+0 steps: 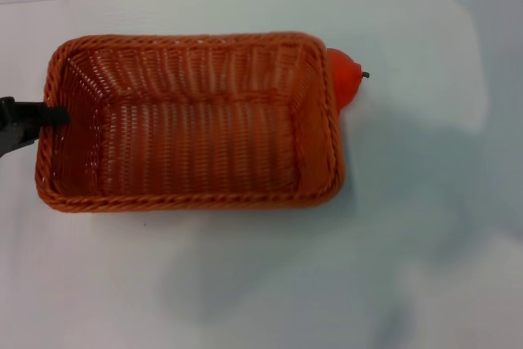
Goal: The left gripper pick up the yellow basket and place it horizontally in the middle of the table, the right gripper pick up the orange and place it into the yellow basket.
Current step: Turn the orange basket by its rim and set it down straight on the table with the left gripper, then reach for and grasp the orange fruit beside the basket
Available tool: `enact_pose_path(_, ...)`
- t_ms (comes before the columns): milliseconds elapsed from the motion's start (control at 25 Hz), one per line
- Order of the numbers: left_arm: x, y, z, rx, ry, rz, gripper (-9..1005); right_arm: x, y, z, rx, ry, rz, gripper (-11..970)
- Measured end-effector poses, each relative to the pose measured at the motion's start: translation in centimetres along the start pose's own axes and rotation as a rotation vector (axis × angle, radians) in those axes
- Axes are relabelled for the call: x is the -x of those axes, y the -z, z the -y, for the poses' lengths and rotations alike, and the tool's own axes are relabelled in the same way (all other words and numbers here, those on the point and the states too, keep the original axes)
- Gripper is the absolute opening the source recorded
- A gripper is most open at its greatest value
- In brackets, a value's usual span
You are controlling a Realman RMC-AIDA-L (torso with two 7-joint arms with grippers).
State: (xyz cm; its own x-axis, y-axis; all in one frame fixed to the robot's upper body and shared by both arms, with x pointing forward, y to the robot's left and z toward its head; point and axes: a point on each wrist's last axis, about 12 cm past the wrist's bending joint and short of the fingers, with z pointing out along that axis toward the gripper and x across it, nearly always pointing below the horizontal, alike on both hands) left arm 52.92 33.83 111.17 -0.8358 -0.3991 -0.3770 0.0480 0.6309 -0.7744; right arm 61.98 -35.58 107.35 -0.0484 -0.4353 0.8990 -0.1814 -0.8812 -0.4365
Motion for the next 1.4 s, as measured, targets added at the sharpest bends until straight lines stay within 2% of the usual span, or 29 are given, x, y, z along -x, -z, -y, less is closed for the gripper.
enact_pose_path(480,-0.7,-0.3,0.2,-0.068,0.022,-0.034,394,0.0,0.0,0.0,0.0,-0.003,-0.001,945)
enact_pose_path(680,-0.9,0.5,-0.4,-0.071,-0.005,-0.01,488,-0.1,0.1,0.2,-0.014,-0.009,-0.017,944)
enact_pose_path(920,-1.0,0.7,-1.6,-0.085,-0.048,0.024,506,-0.3,0.2,0.6,-0.053,-0.001,-0.038,944)
enact_pose_path(1080,-0.8,1.5,-2.6,-0.125,-0.149,0.137,506,-0.7,0.0,1.1,-0.129,-0.002,-0.021,944)
enact_pose_path(1200,-0.8,2.1,-3.3,-0.146,-0.268,0.286,506,-1.7,-0.5,1.4,-0.209,0.004,0.003,944)
enact_pose_path(1360,-0.8,1.7,-3.4,-0.171,-0.425,0.534,507,-3.9,-1.5,2.6,-0.375,0.077,0.062,944)
enact_pose_path(1400,-0.8,1.7,-3.4,-0.171,-0.425,0.534,507,-4.6,-1.7,2.9,-0.423,0.104,0.08,944)
